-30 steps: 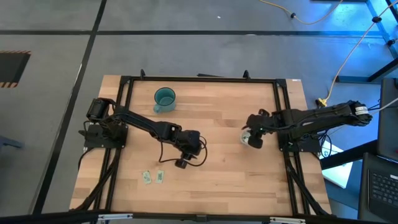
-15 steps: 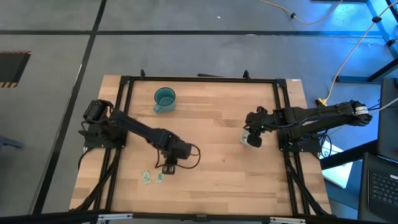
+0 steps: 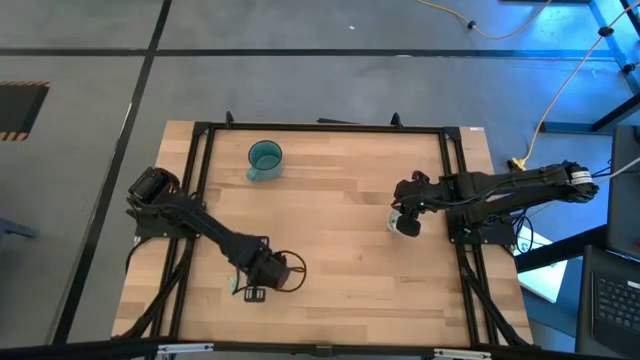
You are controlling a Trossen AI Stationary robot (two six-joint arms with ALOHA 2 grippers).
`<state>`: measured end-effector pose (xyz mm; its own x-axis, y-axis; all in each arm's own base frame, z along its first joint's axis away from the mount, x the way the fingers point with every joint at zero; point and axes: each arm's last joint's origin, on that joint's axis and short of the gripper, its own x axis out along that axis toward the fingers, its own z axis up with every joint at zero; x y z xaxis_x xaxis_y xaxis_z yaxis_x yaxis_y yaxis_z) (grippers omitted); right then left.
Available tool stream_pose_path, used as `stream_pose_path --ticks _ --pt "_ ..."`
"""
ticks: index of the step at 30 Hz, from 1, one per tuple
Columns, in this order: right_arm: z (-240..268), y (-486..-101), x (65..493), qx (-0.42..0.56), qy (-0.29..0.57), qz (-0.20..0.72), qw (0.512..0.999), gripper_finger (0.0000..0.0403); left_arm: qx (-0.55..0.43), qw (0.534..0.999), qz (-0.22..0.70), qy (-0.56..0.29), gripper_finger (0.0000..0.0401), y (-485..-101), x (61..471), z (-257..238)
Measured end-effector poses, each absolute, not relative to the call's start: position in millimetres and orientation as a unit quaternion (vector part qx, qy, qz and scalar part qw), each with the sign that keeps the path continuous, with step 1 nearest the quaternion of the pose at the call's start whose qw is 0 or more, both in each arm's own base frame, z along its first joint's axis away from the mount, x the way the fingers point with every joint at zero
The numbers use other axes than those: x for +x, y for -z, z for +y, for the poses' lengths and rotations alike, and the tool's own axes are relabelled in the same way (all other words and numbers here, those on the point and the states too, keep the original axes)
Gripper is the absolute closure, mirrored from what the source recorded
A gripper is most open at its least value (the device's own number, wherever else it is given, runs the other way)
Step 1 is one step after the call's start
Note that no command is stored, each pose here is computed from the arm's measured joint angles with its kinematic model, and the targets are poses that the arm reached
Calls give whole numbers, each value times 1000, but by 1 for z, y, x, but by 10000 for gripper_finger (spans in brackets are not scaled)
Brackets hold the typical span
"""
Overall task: Pick and place Stevia / Truvia into bins
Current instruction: Put the stevia packet into the transparent bin
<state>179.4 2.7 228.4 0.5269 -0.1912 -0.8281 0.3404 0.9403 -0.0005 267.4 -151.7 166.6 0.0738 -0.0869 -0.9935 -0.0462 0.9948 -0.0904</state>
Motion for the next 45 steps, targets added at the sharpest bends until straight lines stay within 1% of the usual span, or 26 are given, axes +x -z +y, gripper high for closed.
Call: stream_pose_path --ticks 7,22,25,32,37,41,45 --pt "3 -229 180 93 158 457 870 309 -54 732 679 -2 304 -161 267 -157" --pt "3 -228 180 94 158 457 870 309 -56 697 715 13 304 -138 272 -161" --pt "3 -228 180 94 158 457 870 309 -53 698 714 10 316 -137 271 -161" --pt "3 -228 180 94 158 457 870 309 -47 700 712 5 368 -136 271 -161" --pt "3 -228 180 94 158 457 870 309 -49 700 712 4 394 -136 272 -160" --pt "3 -228 180 93 158 457 870 309 -53 712 700 2 394 -143 273 -156" --pt "3 -229 180 92 156 455 872 309 -10 752 659 -4 396 -152 279 -148"
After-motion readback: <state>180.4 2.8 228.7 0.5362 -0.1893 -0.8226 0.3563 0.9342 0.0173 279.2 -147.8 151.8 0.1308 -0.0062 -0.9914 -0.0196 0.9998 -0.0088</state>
